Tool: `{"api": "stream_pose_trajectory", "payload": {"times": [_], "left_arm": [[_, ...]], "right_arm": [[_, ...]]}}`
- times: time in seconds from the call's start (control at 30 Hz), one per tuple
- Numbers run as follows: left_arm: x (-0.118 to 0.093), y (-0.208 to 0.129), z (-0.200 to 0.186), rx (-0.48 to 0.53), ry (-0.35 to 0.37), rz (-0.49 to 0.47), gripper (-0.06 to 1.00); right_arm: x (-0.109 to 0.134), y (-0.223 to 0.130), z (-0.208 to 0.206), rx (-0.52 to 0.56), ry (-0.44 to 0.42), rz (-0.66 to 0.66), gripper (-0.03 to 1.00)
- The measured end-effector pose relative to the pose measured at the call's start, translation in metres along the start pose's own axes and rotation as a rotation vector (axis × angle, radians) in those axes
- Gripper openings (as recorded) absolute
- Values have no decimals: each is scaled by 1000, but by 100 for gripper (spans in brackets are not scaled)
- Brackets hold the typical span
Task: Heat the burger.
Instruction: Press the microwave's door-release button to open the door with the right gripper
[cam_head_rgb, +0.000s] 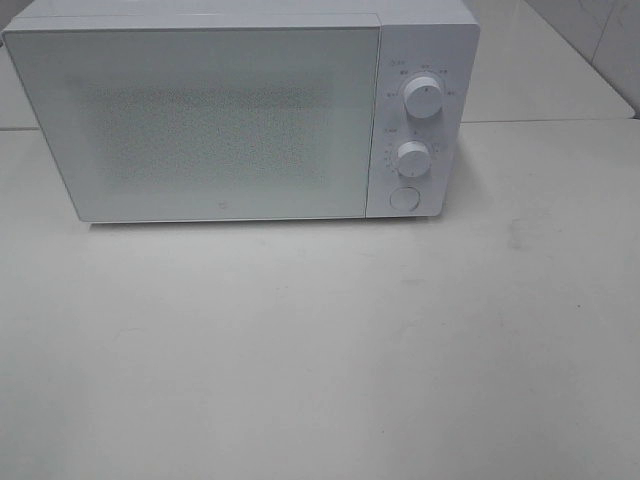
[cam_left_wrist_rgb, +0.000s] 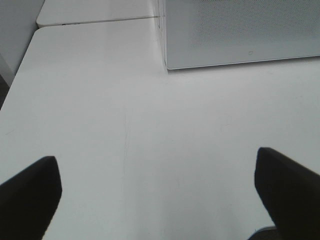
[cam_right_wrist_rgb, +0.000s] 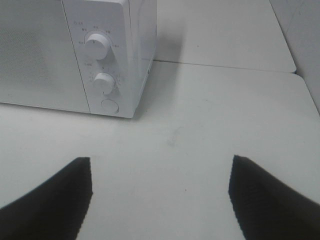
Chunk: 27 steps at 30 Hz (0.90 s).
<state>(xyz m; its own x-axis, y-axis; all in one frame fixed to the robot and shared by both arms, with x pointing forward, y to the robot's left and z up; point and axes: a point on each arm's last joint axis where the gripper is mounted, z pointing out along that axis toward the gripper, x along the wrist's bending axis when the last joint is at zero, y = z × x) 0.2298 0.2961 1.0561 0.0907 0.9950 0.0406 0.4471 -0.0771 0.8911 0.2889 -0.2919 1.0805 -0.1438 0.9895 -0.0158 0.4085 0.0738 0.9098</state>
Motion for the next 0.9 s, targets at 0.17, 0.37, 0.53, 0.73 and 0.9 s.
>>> {"api": "stream_pose_trajectory", "payload": {"times": [0.17, 0.37, 0.53, 0.73, 0.9], "left_arm": [[0, 0, 0, 0, 0, 0, 98], [0, 0, 0, 0, 0, 0, 98], [0, 0, 0, 0, 0, 0, 98], [0, 0, 0, 0, 0, 0, 98], [0, 0, 0, 0, 0, 0, 98]], "right_arm": [[0, 12, 20, -6, 1, -1, 75], [0, 20, 41, 10, 2, -1, 75], [0, 24, 56, 14, 2, -1, 75], [0, 32, 79, -1, 3, -2, 75], [0, 35, 93, -16, 3, -2, 75]]}}
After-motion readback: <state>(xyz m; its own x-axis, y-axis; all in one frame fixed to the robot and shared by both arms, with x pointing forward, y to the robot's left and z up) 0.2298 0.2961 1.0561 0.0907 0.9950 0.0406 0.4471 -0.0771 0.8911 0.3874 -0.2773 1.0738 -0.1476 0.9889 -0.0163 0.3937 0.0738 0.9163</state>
